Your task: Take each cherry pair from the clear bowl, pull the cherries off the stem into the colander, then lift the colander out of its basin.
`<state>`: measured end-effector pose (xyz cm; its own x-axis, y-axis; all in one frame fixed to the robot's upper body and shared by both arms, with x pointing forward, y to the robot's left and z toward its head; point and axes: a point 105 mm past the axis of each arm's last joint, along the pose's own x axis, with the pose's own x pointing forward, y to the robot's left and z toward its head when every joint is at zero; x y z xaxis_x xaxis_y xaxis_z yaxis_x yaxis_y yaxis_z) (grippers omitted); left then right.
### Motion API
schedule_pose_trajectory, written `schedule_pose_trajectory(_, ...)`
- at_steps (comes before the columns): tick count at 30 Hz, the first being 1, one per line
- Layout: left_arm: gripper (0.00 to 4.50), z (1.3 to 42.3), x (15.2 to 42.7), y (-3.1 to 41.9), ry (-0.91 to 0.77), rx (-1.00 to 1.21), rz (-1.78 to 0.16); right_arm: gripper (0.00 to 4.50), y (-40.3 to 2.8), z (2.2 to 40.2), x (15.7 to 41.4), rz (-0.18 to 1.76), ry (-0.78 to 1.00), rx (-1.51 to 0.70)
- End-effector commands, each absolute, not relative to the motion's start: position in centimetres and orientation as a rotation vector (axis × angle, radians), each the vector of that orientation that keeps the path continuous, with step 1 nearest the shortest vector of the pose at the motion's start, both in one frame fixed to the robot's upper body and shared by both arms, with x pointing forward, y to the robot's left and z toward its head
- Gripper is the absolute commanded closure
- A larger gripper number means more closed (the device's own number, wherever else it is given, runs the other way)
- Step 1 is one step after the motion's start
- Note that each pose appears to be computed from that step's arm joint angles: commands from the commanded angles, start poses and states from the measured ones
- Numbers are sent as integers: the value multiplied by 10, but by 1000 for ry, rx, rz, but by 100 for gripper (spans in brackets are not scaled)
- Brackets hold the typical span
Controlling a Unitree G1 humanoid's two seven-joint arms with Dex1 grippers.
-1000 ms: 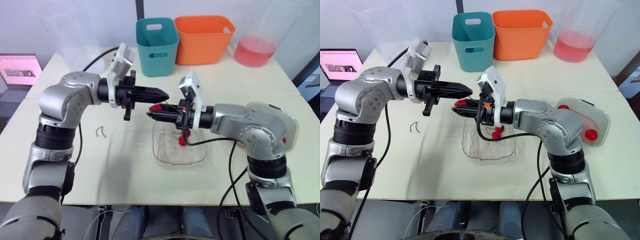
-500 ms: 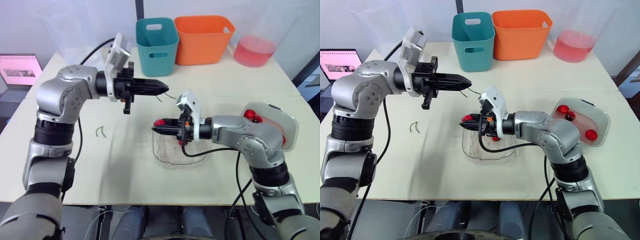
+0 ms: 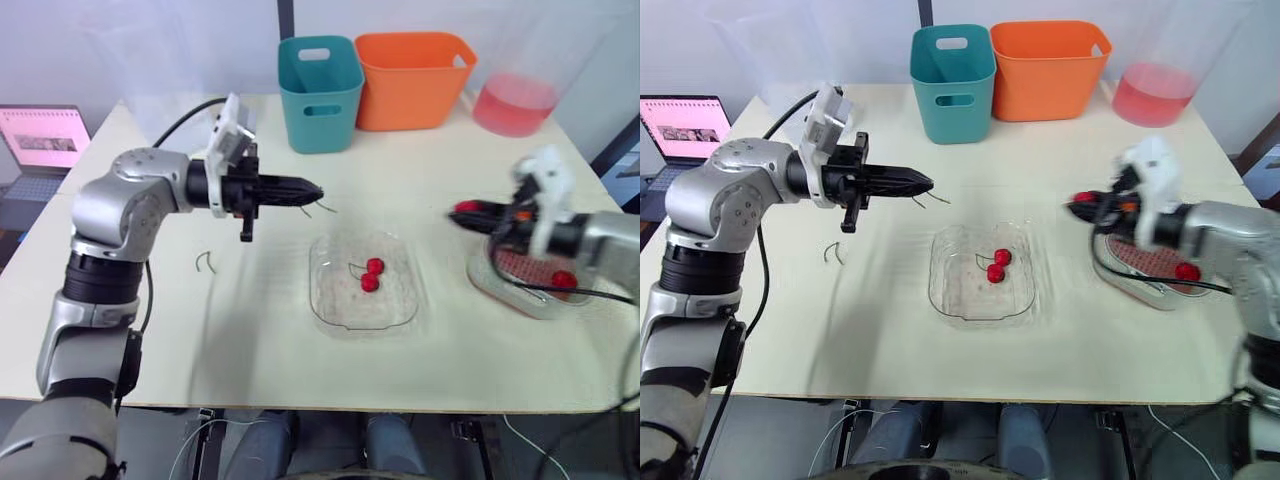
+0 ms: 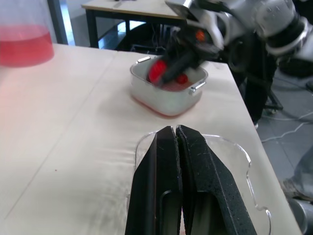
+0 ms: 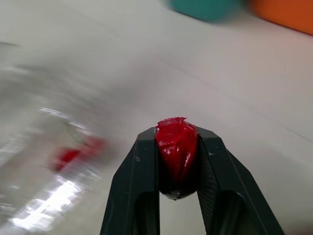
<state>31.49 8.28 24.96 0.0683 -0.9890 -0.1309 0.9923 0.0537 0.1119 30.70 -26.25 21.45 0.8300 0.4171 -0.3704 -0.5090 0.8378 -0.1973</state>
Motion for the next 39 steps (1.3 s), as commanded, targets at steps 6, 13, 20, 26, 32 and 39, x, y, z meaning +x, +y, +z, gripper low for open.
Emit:
schedule_pose_trajectory(6, 450, 250, 309, 70, -10, 191, -1565, 378, -302, 204, 294, 403, 374, -334)
schedule_pose_trajectory(13, 450, 252, 311, 72, -11, 194, -1557, 208, -310, 199, 294, 371, 388, -338)
schedule_pose_trajectory(20, 450, 258, 314, 81, -23, 167, -1515, 118, -305, 219, 301, 388, 326, -365)
schedule_pose_trajectory(26, 450, 264, 318, 125, 14, -62, -1272, 118, -194, 254, 295, 829, 157, -383)
schedule_pose_trajectory(32, 450, 225, 296, 181, 191, -219, -1003, 118, -100, 265, 277, 1203, 33, -367)
schedule_pose_trajectory(39, 450, 161, 266, 231, 391, -295, -769, 118, -35, 228, 253, 1469, 28, -517)
